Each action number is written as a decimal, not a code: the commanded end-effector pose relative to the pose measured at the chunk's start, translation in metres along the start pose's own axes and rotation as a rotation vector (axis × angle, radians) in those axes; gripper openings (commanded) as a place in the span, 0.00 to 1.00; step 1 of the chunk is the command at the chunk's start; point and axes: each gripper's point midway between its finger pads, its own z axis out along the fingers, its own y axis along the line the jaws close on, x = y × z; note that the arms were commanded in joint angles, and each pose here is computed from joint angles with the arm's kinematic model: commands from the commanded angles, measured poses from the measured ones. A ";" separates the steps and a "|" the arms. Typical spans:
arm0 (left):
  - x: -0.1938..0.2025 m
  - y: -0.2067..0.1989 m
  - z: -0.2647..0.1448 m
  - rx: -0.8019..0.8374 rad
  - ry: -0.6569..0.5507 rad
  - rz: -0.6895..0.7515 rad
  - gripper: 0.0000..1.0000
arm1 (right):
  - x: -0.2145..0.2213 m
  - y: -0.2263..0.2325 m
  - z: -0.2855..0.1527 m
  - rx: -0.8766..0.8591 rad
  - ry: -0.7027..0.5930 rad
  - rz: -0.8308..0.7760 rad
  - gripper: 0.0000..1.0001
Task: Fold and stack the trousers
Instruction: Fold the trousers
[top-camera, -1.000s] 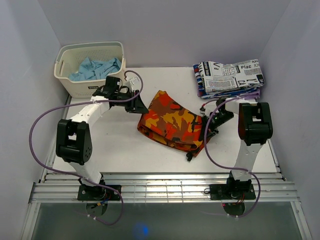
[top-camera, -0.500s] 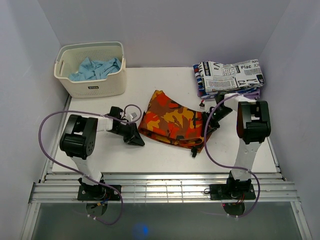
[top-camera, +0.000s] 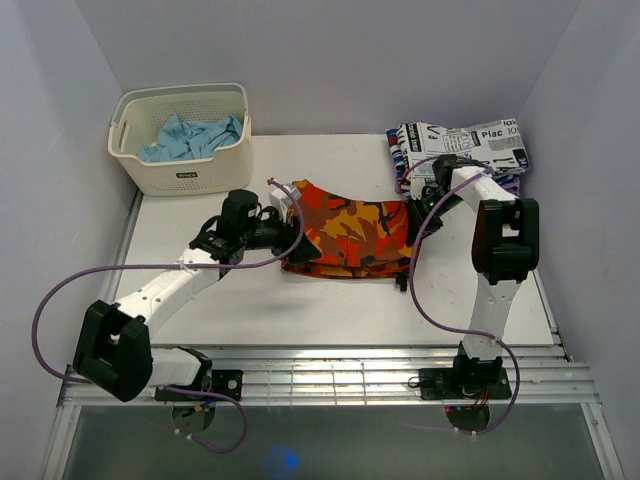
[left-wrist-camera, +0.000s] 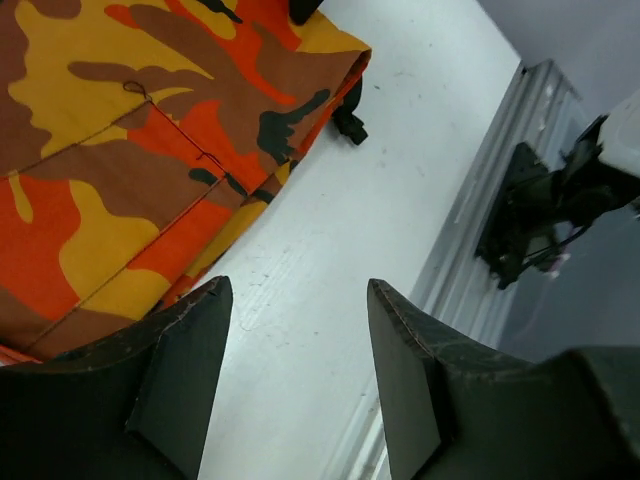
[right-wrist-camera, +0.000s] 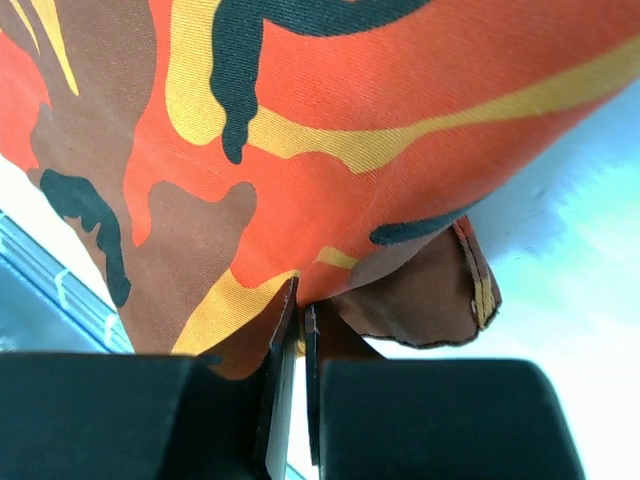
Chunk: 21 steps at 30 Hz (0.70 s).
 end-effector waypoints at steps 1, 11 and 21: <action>0.003 0.006 0.013 -0.009 0.011 0.318 0.67 | 0.013 0.017 -0.001 -0.072 0.043 0.035 0.10; 0.024 -0.055 0.084 0.276 0.032 0.484 0.98 | 0.022 0.021 0.005 -0.239 0.095 0.234 0.49; 0.027 -0.007 0.153 0.013 0.081 0.187 0.98 | 0.023 0.020 0.009 -0.252 0.092 0.258 0.22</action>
